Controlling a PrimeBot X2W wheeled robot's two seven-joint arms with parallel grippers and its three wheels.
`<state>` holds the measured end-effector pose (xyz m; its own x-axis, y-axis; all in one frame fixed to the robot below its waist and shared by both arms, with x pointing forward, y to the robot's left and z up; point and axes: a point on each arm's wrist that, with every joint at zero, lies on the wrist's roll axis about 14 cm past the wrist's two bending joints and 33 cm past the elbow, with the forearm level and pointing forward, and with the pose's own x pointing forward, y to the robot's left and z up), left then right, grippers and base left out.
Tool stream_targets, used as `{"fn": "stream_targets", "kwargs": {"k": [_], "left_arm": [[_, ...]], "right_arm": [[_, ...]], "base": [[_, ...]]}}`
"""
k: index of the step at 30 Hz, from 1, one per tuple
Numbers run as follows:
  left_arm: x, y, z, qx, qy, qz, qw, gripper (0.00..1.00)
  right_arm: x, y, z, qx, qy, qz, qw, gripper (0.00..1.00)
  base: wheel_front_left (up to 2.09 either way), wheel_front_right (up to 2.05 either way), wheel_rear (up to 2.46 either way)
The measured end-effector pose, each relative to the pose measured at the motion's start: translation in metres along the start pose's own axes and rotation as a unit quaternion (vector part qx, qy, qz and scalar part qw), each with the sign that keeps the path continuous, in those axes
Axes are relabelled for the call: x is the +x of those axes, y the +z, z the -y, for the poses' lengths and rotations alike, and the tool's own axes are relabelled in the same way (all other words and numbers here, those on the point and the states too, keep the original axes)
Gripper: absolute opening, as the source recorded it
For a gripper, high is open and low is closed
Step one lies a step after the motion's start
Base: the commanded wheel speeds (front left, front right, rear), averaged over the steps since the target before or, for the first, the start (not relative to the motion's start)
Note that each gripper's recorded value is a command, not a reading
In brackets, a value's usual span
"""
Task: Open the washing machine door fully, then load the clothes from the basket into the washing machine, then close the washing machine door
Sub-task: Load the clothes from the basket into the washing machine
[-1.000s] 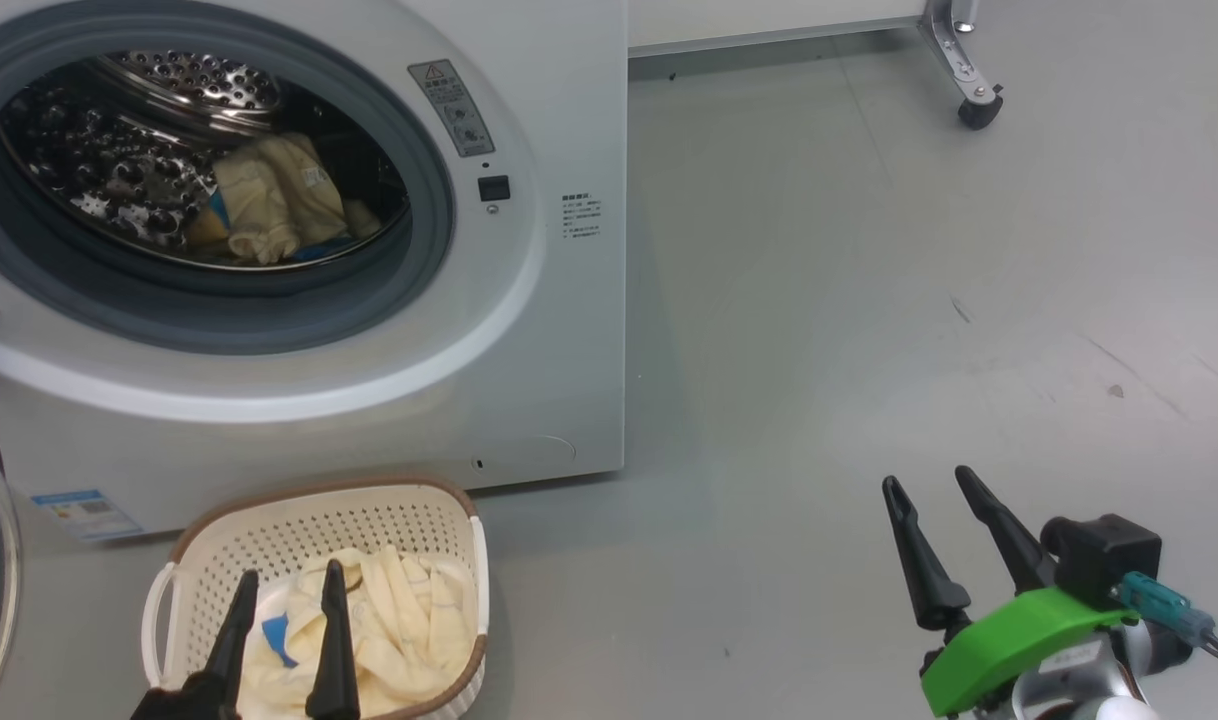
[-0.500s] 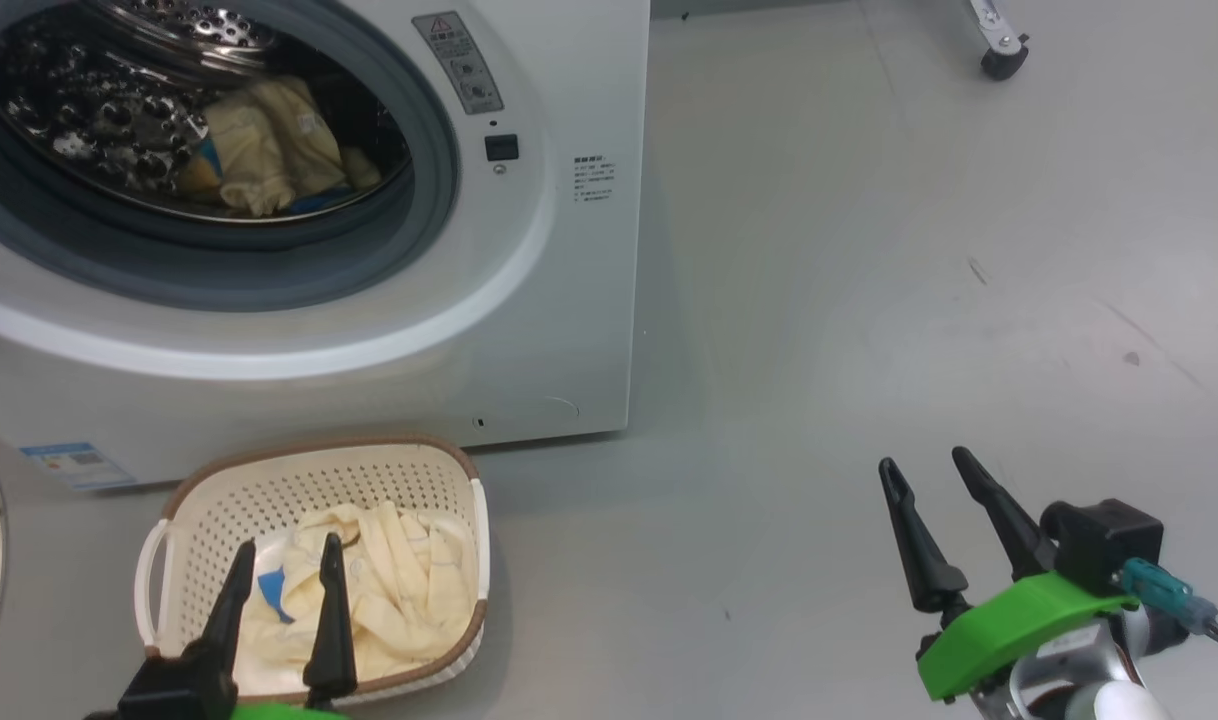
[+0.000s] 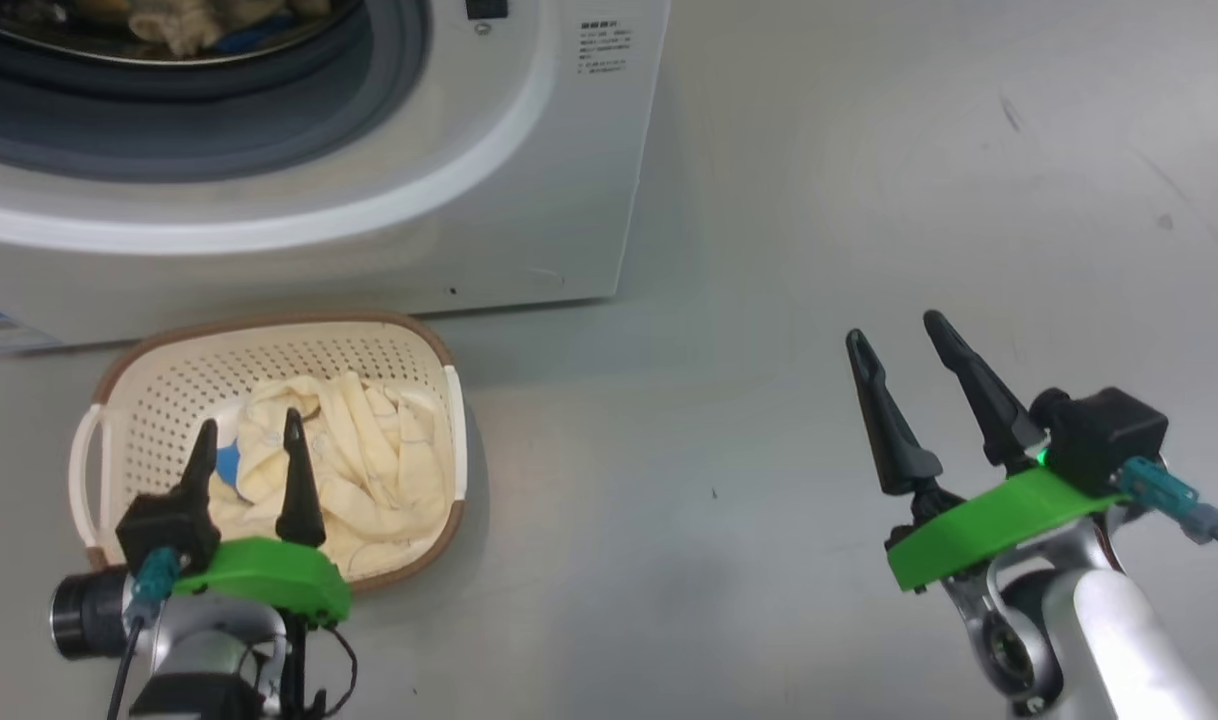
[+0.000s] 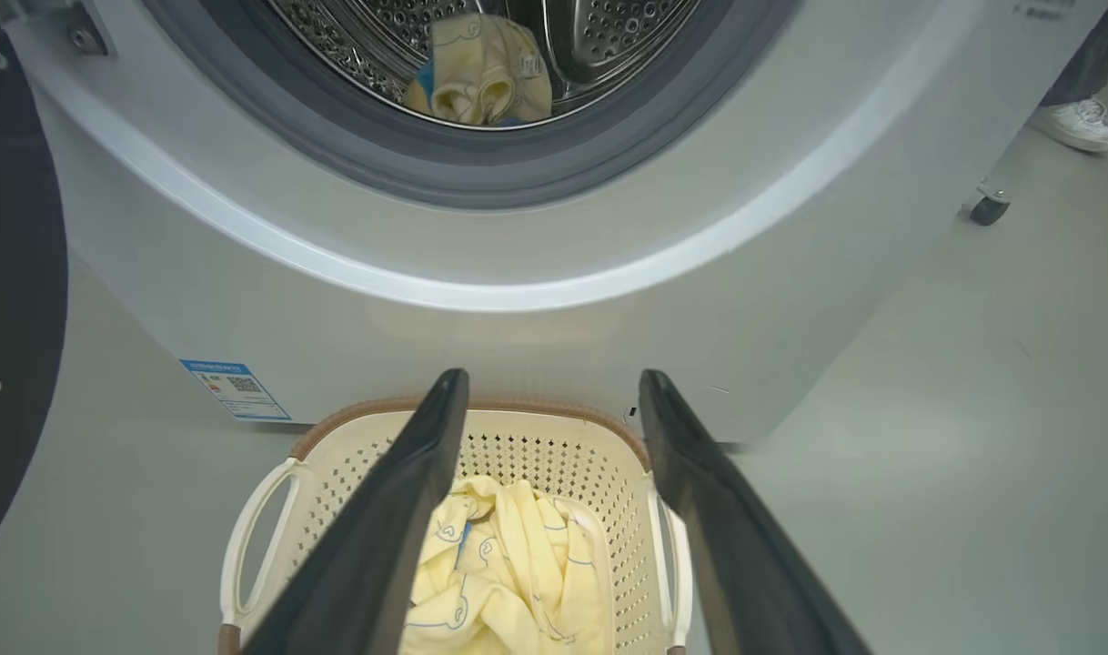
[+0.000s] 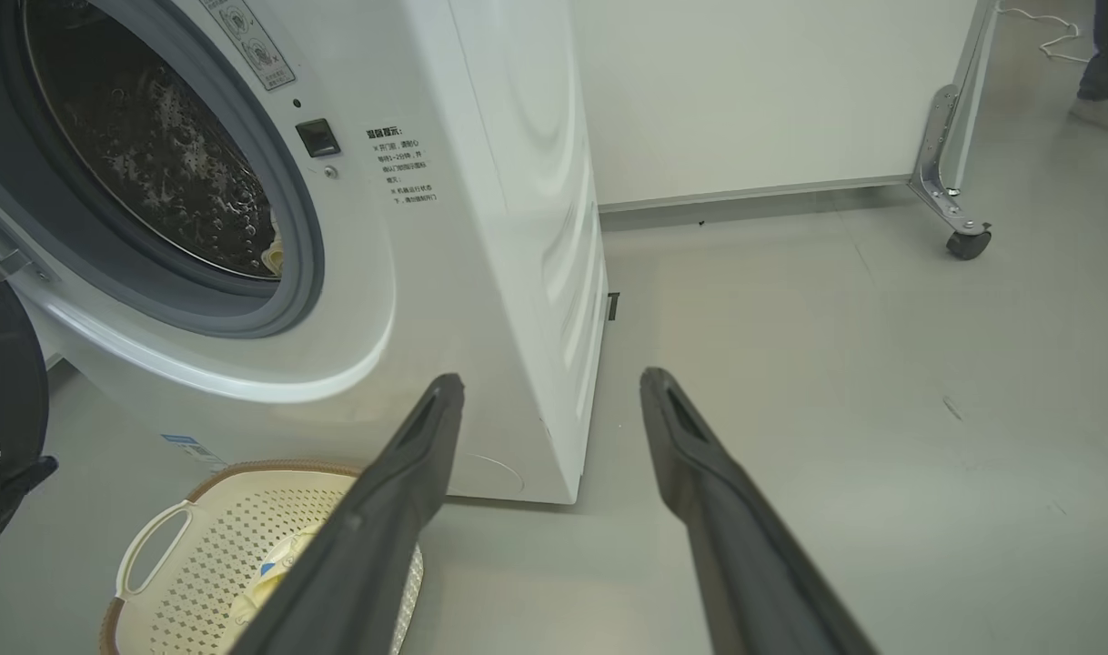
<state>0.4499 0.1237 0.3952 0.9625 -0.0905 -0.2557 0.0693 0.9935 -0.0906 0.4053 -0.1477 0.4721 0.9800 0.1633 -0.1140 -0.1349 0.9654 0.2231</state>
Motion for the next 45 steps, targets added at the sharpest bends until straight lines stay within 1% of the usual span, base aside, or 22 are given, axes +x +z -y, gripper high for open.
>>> {"fn": "stream_targets", "kwargs": {"k": [4, 7, 13, 16, 19, 23, 28, 33, 36, 38, 41, 45], "left_arm": [[0.029, -0.038, -0.003, -0.003, 0.012, -0.054, 0.998, 1.0], [0.05, -0.067, -0.008, -0.002, 0.022, -0.097, 0.995, 1.0], [0.081, -0.125, -0.009, -0.014, 0.02, -0.185, 0.982, 1.0], [0.088, -0.158, -0.01, -0.033, 0.02, -0.236, 0.971, 1.0], [0.09, -0.192, -0.007, -0.048, 0.014, -0.294, 0.954, 1.0], [0.095, -0.229, -0.004, -0.069, 0.011, -0.354, 0.933, 1.0], [0.109, -0.265, -0.008, -0.097, 0.023, -0.397, 0.912, 1.0], [0.123, -0.295, -0.018, -0.095, 0.034, -0.423, 0.9, 1.0], [0.131, -0.312, -0.018, -0.101, 0.037, -0.437, 0.893, 1.0], [0.132, -0.322, -0.016, -0.102, 0.037, -0.453, 0.885, 1.0], [0.131, -0.333, -0.012, -0.103, 0.041, -0.468, 0.877, 1.0], [0.128, -0.337, -0.017, -0.1, 0.054, -0.483, 0.868, 1.0]], "right_arm": [[0.025, -0.005, -0.002, -0.003, 0.015, 0.002, 1.0, 1.0], [0.038, -0.016, 0.002, -0.002, 0.019, -0.006, 1.0, 1.0], [0.056, -0.045, 0.012, 0.003, 0.016, -0.029, 0.999, 1.0], [0.064, -0.056, 0.017, 0.004, 0.013, -0.035, 0.999, 1.0], [0.068, -0.068, 0.026, 0.008, 0.005, -0.044, 0.999, 1.0], [0.073, -0.087, 0.037, 0.009, -0.006, -0.059, 0.998, 1.0], [0.079, -0.11, 0.049, 0.009, -0.017, -0.076, 0.997, 1.0], [0.078, -0.137, 0.061, 0.013, -0.032, -0.102, 0.994, 1.0], [0.075, -0.152, 0.066, 0.018, -0.041, -0.117, 0.992, 1.0], [0.072, -0.159, 0.071, 0.017, -0.048, -0.124, 0.991, 1.0], [0.07, -0.167, 0.075, 0.016, -0.055, -0.134, 0.989, 1.0], [0.068, -0.171, 0.078, 0.018, -0.06, -0.137, 0.989, 1.0]], "base": [[0.0, 0.0, 0.0], [0.0, 0.0, 0.0], [0.0, 0.0, 0.0], [0.0, 0.0, 0.0], [0.0, 0.0, 0.0], [0.0, 0.0, 0.0], [0.0, 0.0, 0.0], [0.0, 0.0, 0.0], [0.0, 0.0, 0.0], [0.0, 0.0, 0.0], [0.0, 0.0, 0.0], [0.0, 0.0, 0.0]]}}
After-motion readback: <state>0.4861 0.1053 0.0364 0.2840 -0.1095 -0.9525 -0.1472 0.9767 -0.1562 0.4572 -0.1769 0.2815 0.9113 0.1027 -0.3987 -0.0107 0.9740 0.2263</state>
